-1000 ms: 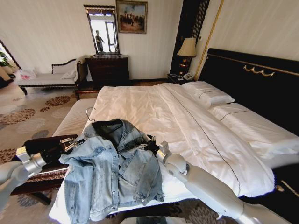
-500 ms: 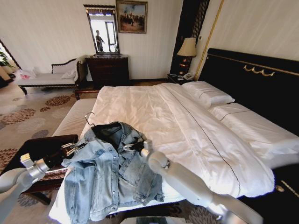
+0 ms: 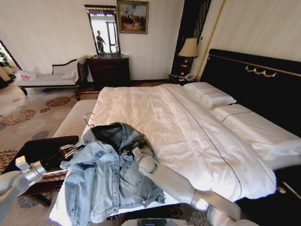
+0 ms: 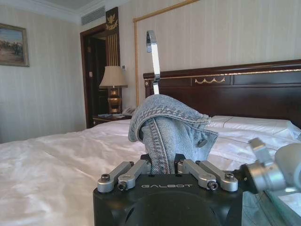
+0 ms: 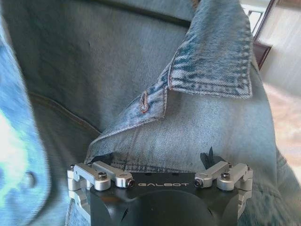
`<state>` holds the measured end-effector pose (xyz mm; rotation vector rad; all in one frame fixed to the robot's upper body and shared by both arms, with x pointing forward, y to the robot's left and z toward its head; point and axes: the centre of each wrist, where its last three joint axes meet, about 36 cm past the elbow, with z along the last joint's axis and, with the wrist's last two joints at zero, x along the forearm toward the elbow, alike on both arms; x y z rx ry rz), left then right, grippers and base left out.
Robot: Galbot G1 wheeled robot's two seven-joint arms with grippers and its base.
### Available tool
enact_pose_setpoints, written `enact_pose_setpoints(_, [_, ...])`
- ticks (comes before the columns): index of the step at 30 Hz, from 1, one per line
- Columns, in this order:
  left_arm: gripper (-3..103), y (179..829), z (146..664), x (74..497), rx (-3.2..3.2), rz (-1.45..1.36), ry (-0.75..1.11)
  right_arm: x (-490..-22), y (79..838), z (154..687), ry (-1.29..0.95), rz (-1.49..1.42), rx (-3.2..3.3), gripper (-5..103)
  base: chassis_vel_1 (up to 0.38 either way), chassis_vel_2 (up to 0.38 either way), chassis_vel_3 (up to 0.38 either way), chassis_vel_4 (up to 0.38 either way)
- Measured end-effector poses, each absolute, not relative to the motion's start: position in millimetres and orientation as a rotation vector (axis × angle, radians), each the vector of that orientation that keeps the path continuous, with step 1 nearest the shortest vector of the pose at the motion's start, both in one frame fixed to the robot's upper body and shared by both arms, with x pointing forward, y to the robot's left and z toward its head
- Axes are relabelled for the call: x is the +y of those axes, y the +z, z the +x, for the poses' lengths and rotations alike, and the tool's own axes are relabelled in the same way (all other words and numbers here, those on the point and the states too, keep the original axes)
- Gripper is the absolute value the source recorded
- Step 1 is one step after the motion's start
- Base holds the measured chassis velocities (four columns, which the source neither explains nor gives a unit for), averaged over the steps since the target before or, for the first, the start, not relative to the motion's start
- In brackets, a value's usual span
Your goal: Pick up the clothes from the bed and hang them on the clothes hanger.
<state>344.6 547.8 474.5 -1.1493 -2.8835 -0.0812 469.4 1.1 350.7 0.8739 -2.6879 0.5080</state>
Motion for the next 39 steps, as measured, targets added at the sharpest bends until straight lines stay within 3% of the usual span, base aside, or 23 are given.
enact_pose_setpoints(5, [18, 478.8, 340.1, 548.8, -2.885, -1.154, -0.082, 8.7, 346.1, 477.8, 0.596, 0.808, -2.709, 100, 0.0, 0.0, 0.0, 0.0])
enact_pose_setpoints(9, [18, 481.5, 334.1, 552.2, -2.884, -1.151, -0.083, 8.9, 344.0, 486.7, 0.613, 0.726, -2.727, 79, 0.0, 0.0, 0.0, 0.0])
enact_pose_setpoints(11, [18, 481.8, 332.9, 552.7, -2.884, -1.15, -0.083, 8.0, 345.2, 487.8, 0.603, 0.714, -2.731, 79, 0.0, 0.0, 0.0, 0.0])
enact_pose_setpoints(13, [18, 482.2, 329.0, 554.1, -2.886, -1.147, -0.083, 3.7, 350.6, 487.8, 0.565, 0.691, -2.746, 62, 0.0, 0.0, 0.0, 0.0])
enact_pose_setpoints(15, [18, 482.1, 328.3, 554.3, -2.888, -1.146, -0.083, 2.4, 351.7, 487.5, 0.556, 0.686, -2.749, 62, 0.0, 0.0, 0.0, 0.0])
enact_pose_setpoints(18, [18, 481.7, 324.6, 553.8, -2.899, -1.148, -0.085, -6.2, 355.9, 486.2, 0.499, 0.647, -2.762, 46, 0.0, 0.0, 0.0, 0.0])
enact_pose_setpoints(22, [18, 481.3, 320.2, 553.0, -2.902, -1.151, -0.081, -15.0, 357.9, 485.5, 0.415, 0.613, -2.757, 35, 0.0, 0.0, 0.0, 0.0])
enact_pose_setpoints(23, [18, 481.2, 318.0, 551.6, -2.898, -1.158, -0.078, -17.4, 358.6, 486.4, 0.362, 0.596, -2.752, 25, 0.0, 0.0, 0.0, 0.0])
enact_pose_setpoints(27, [18, 482.4, 315.6, 548.7, -2.895, -1.174, -0.078, -20.3, 359.2, 491.4, 0.29, 0.566, -2.748, 14, 0.0, 0.0, 0.0, 0.0])
enact_pose_setpoints(29, [18, 482.7, 315.4, 548.3, -2.896, -1.175, -0.078, -20.5, 359.1, 492.5, 0.286, 0.561, -2.748, 14, 0.0, 0.0, 0.0, 0.0])
enact_pose_setpoints(30, [18, 484.4, 314.3, 546.3, -2.9, -1.183, -0.077, -21.5, 358.6, 498.5, 0.264, 0.53, -2.75, 5, 0.0, 0.0, 0.0, 0.0])
enact_pose_setpoints(39, [18, 486.3, 306.0, 547.9, -2.905, -1.19, -0.068, -23.6, 363.5, 521.6, 0.191, 0.42, -2.768, 3, 0.0, 0.0, 0.0, 0.0])
